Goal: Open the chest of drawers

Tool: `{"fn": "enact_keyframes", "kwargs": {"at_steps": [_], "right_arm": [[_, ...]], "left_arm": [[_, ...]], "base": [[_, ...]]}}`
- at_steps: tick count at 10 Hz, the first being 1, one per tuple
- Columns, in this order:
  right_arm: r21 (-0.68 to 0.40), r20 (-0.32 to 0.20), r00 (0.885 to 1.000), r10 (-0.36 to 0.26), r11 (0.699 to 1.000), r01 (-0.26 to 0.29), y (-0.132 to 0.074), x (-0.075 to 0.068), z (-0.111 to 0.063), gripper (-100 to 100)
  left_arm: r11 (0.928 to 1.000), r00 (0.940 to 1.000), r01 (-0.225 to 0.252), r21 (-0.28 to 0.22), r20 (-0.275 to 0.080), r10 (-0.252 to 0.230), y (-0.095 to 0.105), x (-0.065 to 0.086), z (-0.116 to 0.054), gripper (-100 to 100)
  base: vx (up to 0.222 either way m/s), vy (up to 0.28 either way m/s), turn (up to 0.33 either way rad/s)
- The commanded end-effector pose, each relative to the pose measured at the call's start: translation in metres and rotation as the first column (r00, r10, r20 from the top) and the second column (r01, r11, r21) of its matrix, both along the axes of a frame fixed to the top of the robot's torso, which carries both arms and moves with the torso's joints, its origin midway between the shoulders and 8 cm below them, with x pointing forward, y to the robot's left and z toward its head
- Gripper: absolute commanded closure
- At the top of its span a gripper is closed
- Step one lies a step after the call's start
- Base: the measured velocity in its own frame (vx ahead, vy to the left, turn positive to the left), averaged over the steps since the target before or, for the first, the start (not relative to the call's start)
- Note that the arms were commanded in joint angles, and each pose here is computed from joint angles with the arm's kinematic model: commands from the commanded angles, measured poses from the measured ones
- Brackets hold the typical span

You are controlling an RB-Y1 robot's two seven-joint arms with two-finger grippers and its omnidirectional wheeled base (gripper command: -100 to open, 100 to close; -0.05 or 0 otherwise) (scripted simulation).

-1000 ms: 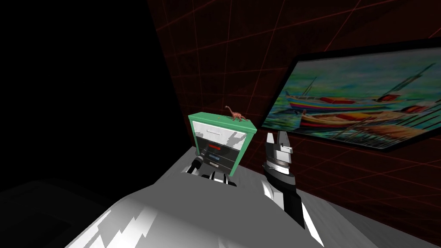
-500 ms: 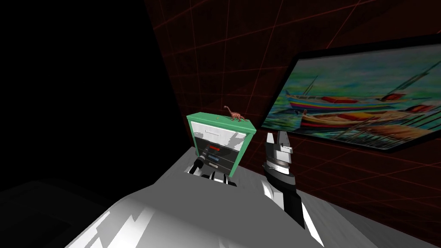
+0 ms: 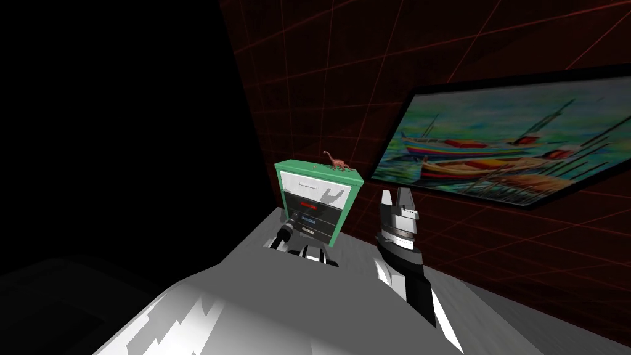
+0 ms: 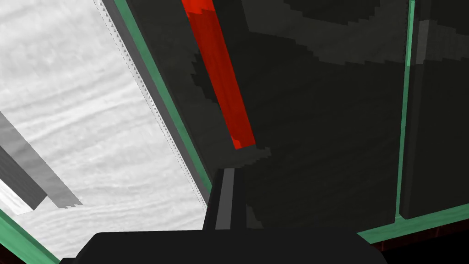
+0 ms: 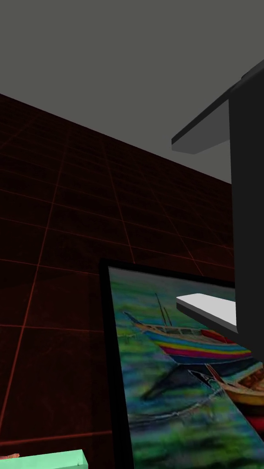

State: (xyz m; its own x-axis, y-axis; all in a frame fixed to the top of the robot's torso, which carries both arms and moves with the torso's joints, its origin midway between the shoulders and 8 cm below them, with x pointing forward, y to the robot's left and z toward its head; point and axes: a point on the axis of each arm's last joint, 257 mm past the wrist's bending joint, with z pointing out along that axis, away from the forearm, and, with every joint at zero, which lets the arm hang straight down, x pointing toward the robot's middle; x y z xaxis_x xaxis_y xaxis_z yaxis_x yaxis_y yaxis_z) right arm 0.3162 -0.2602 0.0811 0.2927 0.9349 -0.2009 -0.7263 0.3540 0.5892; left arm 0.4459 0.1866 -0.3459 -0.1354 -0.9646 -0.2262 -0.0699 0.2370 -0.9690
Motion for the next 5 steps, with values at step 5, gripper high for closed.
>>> {"fn": "enact_keyframes", "kwargs": {"at_steps": [5], "right_arm": [[0.000,0.000,1.000,0.000,1.000,0.000,0.000,0.000,0.000,0]], "left_arm": [[0.9979,0.9999,0.015,0.064,0.007,-0.015,0.022,0.002,-0.005,-100]], "base": [[0.107,0.019,-0.018]]}}
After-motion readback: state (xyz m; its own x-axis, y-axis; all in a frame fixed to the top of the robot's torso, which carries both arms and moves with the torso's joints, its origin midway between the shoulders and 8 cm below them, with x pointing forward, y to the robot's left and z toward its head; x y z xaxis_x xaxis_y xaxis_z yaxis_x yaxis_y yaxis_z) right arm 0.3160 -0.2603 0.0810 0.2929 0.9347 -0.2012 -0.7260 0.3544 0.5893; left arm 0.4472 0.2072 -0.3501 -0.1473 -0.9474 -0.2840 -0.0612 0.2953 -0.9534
